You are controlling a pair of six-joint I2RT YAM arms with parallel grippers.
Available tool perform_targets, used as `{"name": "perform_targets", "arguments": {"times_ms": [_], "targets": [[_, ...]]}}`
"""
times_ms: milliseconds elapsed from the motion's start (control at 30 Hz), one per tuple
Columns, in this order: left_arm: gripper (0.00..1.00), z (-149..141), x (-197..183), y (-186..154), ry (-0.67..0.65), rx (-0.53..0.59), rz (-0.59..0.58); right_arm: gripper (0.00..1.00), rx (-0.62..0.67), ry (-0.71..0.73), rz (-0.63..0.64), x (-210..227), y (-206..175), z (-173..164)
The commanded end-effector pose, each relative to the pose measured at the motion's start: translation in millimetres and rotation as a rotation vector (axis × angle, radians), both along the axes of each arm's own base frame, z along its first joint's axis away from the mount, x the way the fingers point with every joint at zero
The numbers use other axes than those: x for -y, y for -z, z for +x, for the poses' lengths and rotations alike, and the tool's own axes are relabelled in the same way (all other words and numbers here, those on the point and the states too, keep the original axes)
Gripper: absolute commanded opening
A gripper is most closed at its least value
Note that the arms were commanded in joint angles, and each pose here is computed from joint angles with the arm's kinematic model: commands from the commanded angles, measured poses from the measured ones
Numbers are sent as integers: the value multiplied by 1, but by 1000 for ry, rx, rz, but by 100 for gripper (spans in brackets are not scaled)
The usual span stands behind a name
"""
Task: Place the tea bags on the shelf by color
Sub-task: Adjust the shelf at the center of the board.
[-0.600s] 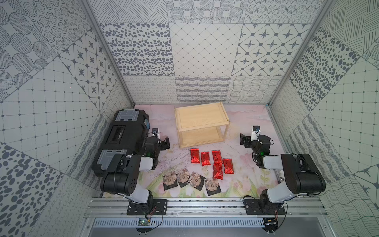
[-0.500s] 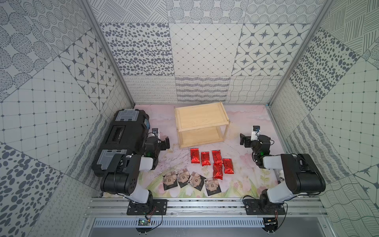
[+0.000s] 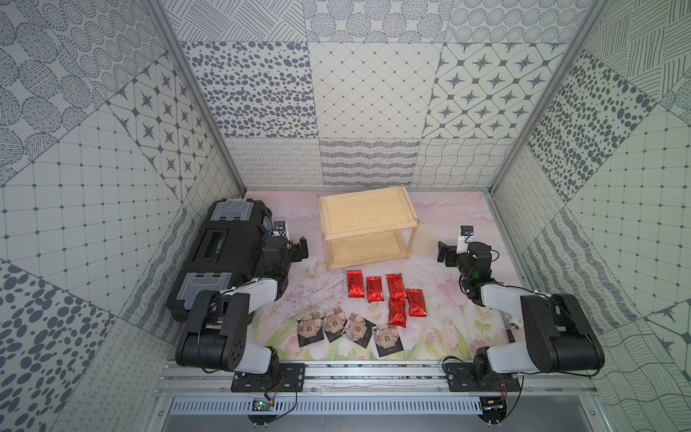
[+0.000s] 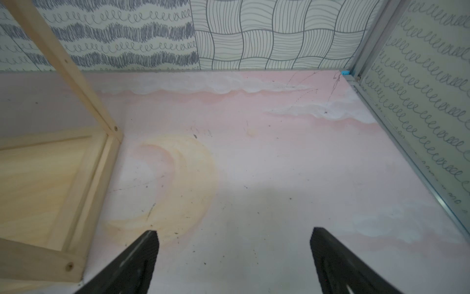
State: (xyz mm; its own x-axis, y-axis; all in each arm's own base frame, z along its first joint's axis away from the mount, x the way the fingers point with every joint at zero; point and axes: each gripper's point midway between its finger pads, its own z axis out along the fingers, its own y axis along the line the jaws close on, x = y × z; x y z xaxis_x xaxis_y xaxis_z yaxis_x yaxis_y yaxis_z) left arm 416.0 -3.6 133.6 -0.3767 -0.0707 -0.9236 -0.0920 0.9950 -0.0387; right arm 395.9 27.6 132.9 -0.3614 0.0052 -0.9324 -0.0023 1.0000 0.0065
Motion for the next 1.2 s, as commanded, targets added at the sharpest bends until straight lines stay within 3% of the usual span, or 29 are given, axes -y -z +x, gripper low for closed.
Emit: {"name": "perform_targets", "arguments": {"times_ms": [0, 200, 400, 567, 833, 1167], "targets": [[99, -15, 16, -17, -31, -99, -110, 99, 19, 57, 87, -9, -46, -3], [98, -47, 62, -56, 20, -161, -332, 97, -94, -168, 199, -81, -58, -32], [97, -94, 107, -73, 159, -231, -496, 94, -262, -356, 112, -133, -29, -55], [96, -95, 131, -95, 253, -226, -576, 92, -260, -413, 83, -154, -22, -41], [94, -87, 151, -111, 300, -257, -598, 89, -248, -422, 77, -157, -28, -26], [94, -131, 150, -107, 305, -319, -534, 88, -221, -404, 169, -144, -40, -32]]}}
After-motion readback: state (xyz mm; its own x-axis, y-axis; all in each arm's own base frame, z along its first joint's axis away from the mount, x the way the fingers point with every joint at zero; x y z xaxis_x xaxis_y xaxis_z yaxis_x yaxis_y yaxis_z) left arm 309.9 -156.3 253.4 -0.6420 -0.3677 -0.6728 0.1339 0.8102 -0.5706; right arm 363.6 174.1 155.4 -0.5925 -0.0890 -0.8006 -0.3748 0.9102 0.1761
